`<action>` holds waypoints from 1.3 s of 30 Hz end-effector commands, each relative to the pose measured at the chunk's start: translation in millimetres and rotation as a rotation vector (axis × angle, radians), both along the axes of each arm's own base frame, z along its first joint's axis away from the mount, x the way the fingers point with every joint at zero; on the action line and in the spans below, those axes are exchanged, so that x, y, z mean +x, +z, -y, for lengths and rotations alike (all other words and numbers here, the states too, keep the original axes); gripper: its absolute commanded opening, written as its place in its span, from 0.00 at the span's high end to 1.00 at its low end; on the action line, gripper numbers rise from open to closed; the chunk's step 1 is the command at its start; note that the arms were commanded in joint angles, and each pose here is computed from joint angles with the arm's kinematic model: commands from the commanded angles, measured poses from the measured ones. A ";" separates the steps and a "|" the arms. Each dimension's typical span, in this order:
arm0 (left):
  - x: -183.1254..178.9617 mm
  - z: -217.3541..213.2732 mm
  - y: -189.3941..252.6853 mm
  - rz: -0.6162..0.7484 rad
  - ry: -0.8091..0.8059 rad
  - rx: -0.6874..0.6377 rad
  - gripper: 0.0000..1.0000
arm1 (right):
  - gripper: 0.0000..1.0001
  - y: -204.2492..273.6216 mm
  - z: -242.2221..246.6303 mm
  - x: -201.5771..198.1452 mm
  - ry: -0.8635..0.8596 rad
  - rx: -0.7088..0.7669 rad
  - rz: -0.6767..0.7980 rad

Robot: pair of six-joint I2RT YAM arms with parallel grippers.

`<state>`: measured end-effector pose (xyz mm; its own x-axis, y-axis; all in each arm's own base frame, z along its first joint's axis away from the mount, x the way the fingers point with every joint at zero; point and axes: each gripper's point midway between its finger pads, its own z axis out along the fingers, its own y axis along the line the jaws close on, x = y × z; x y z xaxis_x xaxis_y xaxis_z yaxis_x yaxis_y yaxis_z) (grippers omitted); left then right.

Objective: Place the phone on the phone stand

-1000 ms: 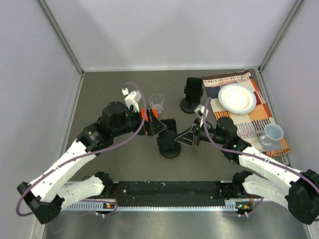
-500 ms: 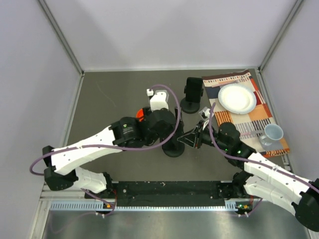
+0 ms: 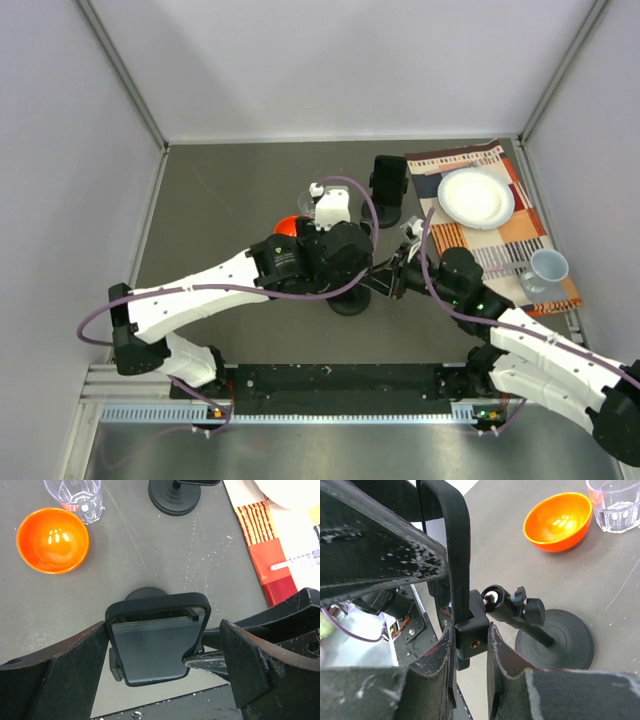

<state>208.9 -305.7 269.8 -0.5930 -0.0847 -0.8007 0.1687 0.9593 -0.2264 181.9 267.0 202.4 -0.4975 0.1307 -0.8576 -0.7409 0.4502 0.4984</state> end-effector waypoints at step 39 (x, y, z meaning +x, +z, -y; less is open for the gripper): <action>-0.3 -55.9 42.8 0.107 0.082 0.017 1.00 | 0.12 72.8 83.7 4.0 -0.374 -0.025 0.107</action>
